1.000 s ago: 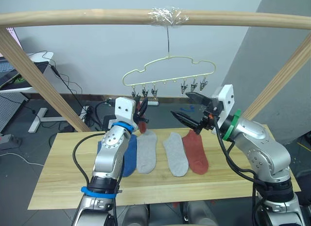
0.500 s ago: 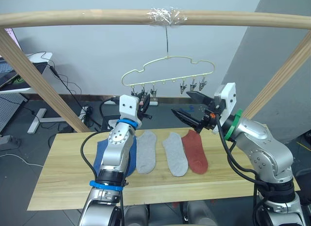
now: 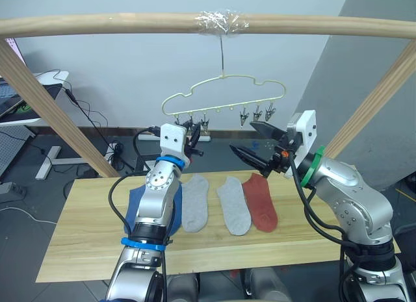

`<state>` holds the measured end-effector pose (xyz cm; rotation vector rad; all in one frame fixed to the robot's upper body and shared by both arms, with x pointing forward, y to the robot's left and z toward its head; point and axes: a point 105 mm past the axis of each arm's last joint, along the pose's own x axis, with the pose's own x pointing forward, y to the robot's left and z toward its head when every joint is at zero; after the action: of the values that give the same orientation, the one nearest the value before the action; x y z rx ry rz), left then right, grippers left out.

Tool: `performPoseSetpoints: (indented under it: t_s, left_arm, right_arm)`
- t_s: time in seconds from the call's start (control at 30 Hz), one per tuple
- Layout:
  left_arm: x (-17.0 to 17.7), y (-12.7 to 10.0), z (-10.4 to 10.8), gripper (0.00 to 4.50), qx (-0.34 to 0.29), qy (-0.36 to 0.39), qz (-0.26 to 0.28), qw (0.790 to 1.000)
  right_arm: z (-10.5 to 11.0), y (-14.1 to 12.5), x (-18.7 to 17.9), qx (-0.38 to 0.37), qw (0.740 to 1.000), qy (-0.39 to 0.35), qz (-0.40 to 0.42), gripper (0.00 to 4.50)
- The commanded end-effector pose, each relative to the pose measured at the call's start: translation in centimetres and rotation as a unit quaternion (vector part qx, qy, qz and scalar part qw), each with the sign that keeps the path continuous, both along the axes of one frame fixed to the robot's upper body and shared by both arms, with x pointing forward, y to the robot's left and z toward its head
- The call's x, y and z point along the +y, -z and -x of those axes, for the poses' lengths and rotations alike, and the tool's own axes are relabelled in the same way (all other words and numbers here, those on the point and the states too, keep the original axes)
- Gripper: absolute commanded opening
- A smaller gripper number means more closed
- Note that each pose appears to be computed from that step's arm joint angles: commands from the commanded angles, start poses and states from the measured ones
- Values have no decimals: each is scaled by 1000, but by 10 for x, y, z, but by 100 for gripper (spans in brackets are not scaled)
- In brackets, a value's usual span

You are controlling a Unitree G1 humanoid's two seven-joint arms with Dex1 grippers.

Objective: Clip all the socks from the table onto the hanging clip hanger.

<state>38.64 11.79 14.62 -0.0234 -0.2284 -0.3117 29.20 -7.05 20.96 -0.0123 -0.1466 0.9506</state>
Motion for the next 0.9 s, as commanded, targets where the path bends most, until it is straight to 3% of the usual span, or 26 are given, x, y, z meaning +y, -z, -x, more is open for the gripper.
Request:
performPoseSetpoints:
  t_s: [0.03,0.57,0.8,0.9]
  left_arm:
    - [1,-20,-2,140,-38,-6,1,999]
    - [1,-21,-4,140,-40,-5,4,999]
    - [2,-23,-3,13,-42,-3,8,999]
    - [3,-22,-3,1,-42,-3,7,999]
  right_arm:
    - [5,-17,0,-35,999,-6,-8,450]
    - [4,-20,1,-36,999,-4,-10,450]
    - [4,-23,4,-37,999,-4,-10,450]
    - [3,-20,5,-32,999,-4,-8,450]
